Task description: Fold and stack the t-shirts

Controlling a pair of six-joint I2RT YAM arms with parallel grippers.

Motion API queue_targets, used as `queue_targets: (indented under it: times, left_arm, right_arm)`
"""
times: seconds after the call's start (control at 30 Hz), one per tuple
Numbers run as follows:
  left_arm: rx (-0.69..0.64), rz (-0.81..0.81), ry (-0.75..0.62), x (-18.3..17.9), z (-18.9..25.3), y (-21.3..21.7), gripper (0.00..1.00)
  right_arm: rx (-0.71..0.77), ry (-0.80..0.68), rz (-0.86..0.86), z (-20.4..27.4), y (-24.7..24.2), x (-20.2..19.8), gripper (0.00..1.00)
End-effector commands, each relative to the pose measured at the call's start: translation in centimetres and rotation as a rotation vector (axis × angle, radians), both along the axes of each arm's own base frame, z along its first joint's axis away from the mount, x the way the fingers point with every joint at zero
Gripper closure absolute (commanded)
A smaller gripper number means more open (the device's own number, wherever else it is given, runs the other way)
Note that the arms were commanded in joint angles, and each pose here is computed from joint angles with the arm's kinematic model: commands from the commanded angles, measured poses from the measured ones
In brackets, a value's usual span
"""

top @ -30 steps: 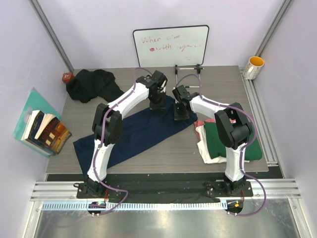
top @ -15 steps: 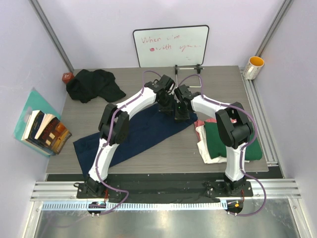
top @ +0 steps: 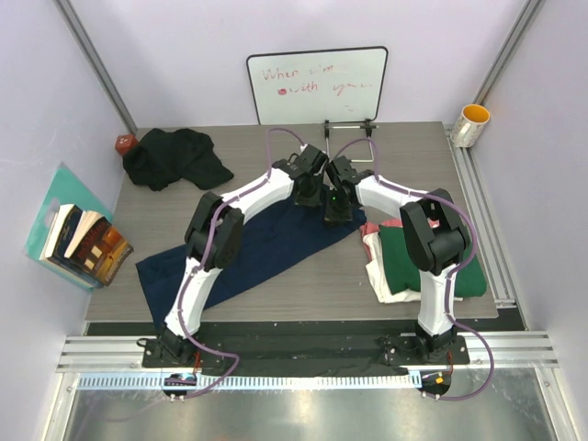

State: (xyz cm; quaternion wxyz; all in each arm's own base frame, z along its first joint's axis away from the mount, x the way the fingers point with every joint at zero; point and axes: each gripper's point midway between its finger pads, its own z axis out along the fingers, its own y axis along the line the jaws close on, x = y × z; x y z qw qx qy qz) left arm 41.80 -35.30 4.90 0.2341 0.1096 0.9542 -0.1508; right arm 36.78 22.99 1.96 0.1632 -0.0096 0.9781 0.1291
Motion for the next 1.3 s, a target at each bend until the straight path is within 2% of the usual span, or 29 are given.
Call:
queue_targets:
  times: [0.0,0.33,0.6,0.77,0.97,1.1,1.17,1.2,1.27]
  left_arm:
    - [0.189,0.084,-0.033,0.4,-1.8,5.7,1.00]
    - [0.277,0.212,-0.018,0.3,-2.5,12.3,1.00]
    - [0.305,0.320,-0.117,2.8,1.1,16.2,1.00]
    - [0.311,0.357,-0.132,4.3,2.2,18.8,1.00]
    - [0.351,0.344,-0.105,4.4,1.5,20.2,1.00]
    - [0.319,0.357,-0.119,4.0,2.7,20.1,1.00]
    - [0.298,0.349,-0.106,3.5,3.0,19.9,0.98]
    - [0.288,0.348,-0.104,3.3,3.3,19.8,0.90]
    - [0.263,0.343,-0.090,2.5,4.0,19.6,0.84]
  right_arm:
    - [-0.052,0.051,0.038,-3.2,-0.1,-1.5,0.99]
    - [-0.047,0.053,0.030,-3.1,0.2,-1.1,0.99]
    - [-0.082,0.083,-0.003,-4.3,-0.7,-1.8,0.99]
    - [-0.106,0.113,-0.023,-5.3,-1.1,-2.1,0.99]
    - [-0.101,0.123,-0.026,-5.6,-1.0,-2.2,0.99]
    - [-0.100,0.115,-0.026,-5.4,-0.8,-1.8,0.99]
    - [-0.100,0.112,-0.029,-5.1,-0.8,-1.5,0.99]
    - [-0.098,0.111,-0.032,-5.1,-0.8,-1.4,0.99]
    - [-0.096,0.107,-0.034,-4.9,-0.7,-1.1,0.99]
